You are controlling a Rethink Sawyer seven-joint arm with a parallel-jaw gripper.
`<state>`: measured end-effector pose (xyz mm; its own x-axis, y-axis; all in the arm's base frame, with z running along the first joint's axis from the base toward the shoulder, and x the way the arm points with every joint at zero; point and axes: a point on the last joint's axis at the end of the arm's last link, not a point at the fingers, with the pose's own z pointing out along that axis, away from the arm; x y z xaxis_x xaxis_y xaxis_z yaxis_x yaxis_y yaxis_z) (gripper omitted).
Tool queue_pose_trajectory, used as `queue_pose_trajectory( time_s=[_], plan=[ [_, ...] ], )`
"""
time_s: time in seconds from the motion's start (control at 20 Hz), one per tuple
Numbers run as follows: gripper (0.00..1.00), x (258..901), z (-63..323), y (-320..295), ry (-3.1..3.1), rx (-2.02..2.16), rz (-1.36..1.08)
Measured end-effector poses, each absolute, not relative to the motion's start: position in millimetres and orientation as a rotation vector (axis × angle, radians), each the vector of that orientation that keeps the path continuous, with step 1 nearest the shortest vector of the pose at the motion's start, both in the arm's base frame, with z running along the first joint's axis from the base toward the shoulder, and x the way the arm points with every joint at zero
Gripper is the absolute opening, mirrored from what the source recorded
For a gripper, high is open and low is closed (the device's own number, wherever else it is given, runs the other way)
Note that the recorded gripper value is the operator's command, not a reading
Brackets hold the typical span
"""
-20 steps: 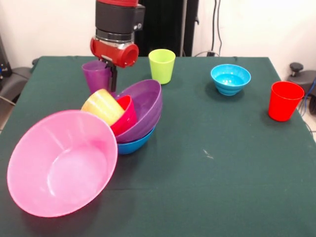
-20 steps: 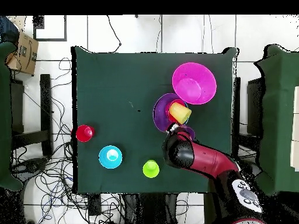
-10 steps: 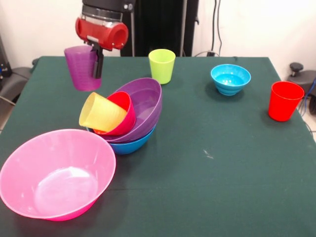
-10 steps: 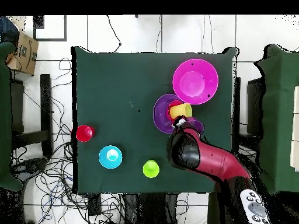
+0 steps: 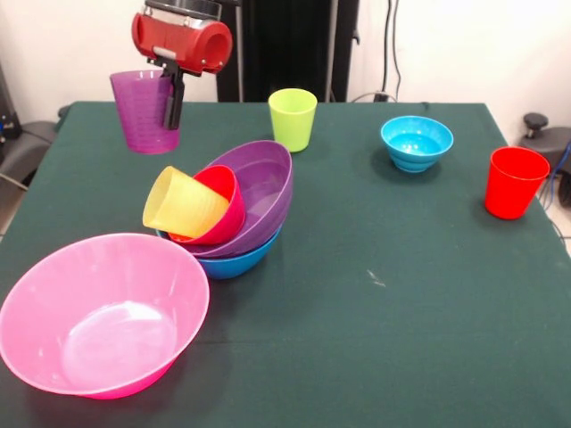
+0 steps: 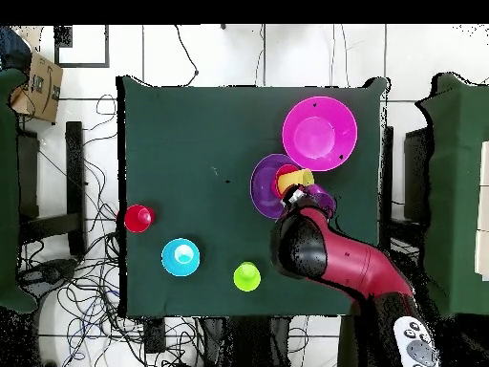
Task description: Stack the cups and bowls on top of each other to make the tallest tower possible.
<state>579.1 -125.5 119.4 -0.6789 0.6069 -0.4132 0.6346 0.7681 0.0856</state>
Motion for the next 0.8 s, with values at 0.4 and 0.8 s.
queue_pose_trajectory(
  time_s=[0.4, 0.8],
  plan=[
    [0.0, 573, 113, -140, 2.544, 0.973, -0.096],
    [0.0, 553, 97, -171, 2.562, 1.001, -0.12]
  ],
)
